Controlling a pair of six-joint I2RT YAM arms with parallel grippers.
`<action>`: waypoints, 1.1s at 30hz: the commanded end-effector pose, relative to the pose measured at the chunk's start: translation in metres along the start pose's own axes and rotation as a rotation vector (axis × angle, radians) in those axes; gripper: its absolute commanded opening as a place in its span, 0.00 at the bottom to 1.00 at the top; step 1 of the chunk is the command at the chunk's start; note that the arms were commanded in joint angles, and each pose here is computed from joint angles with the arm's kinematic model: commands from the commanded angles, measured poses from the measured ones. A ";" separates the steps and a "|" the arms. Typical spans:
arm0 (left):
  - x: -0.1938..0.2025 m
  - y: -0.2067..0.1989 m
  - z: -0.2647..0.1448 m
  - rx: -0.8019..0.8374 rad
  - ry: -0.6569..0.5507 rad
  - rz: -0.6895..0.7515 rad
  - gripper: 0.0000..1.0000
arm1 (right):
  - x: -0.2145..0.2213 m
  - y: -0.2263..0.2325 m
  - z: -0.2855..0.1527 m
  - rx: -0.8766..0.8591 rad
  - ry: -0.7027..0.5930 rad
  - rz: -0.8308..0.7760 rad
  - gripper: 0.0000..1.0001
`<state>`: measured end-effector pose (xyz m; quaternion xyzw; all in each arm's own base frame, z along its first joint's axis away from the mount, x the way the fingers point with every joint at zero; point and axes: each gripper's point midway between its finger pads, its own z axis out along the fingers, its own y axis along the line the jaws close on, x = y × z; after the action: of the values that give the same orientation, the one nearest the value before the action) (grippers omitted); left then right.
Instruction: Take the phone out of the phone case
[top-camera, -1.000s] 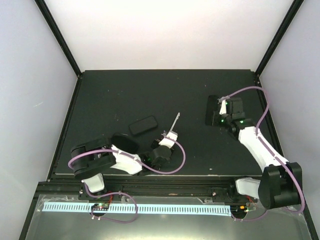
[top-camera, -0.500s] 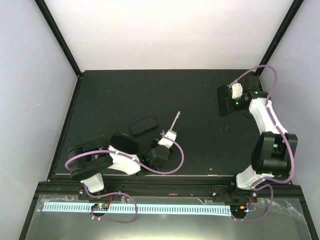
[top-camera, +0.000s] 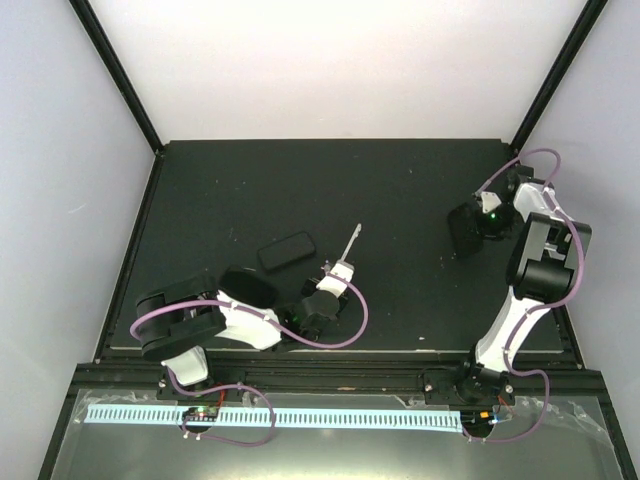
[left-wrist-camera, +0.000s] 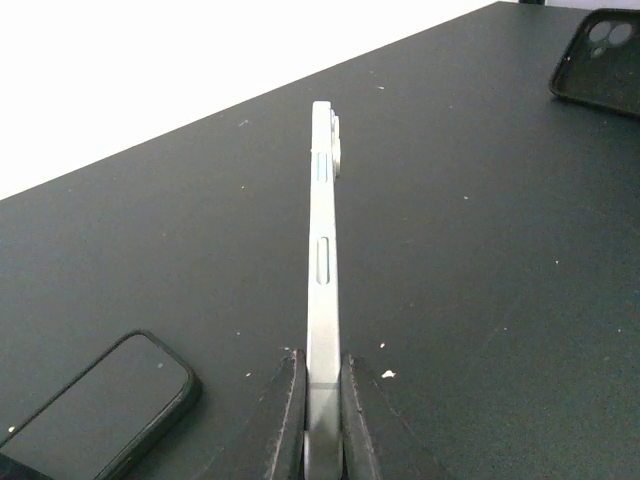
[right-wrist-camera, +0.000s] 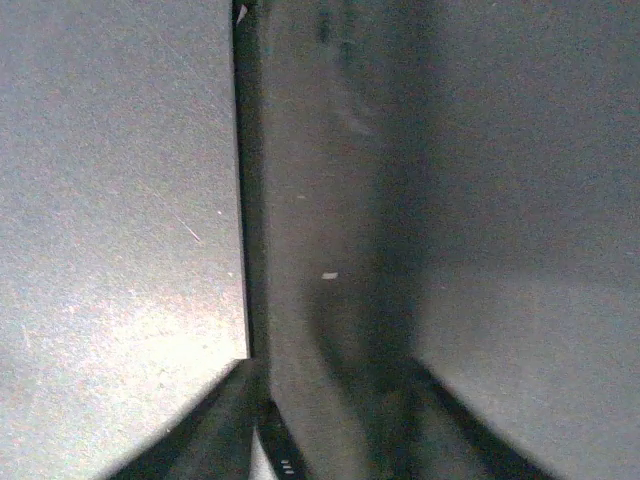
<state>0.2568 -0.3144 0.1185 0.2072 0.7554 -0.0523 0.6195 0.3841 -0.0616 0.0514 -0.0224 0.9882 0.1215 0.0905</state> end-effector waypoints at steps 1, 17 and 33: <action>-0.023 -0.008 0.000 0.018 -0.049 -0.070 0.02 | -0.010 0.010 -0.011 -0.025 -0.044 -0.043 0.55; -0.024 -0.023 0.022 -0.044 0.033 0.045 0.02 | 0.056 0.117 -0.116 -0.226 -0.402 -0.241 0.66; 0.013 -0.035 0.109 -0.360 0.315 0.382 0.02 | 0.037 0.241 -0.382 -0.591 -0.918 -0.254 1.00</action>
<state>0.3261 -0.3893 0.0792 0.2433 0.7903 0.1529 0.5411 0.2729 0.0696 0.4216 -0.1494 0.7858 0.3196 0.5081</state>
